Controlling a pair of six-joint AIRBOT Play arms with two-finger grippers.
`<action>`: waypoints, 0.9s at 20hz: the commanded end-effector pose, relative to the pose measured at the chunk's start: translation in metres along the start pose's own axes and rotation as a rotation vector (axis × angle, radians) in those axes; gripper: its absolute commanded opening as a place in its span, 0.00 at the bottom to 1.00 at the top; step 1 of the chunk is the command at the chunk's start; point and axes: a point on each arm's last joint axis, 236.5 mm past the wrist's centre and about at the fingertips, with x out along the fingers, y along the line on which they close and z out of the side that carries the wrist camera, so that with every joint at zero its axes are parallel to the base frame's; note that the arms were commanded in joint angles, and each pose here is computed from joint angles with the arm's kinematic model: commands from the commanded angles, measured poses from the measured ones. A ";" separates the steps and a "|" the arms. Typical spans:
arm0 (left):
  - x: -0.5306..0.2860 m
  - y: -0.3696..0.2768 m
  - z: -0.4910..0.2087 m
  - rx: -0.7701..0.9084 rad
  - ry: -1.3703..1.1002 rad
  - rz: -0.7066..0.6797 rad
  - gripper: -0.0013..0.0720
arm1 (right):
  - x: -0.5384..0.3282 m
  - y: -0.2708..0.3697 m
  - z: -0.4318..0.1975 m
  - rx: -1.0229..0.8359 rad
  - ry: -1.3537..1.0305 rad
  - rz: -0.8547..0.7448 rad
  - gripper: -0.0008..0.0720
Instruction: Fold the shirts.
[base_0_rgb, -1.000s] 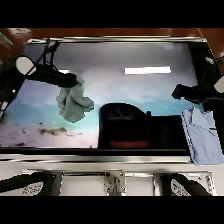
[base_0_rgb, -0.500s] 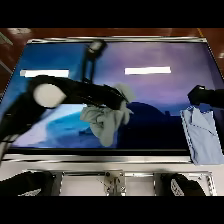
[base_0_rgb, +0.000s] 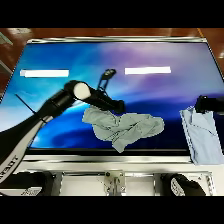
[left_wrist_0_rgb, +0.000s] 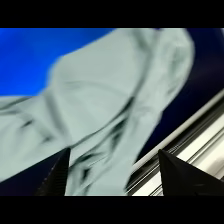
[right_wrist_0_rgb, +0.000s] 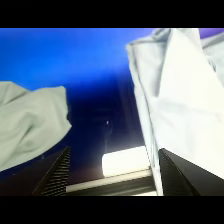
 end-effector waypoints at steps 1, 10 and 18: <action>-0.053 0.082 -0.038 -0.137 0.144 0.071 0.84 | 0.041 0.005 -0.015 0.095 0.122 0.158 0.90; 0.015 0.107 -0.174 -0.625 0.180 -0.109 1.00 | 0.143 0.046 -0.082 0.338 0.391 0.509 0.94; 0.060 0.116 -0.171 -0.719 0.134 -0.080 0.99 | 0.170 0.049 -0.083 0.384 0.416 0.526 0.94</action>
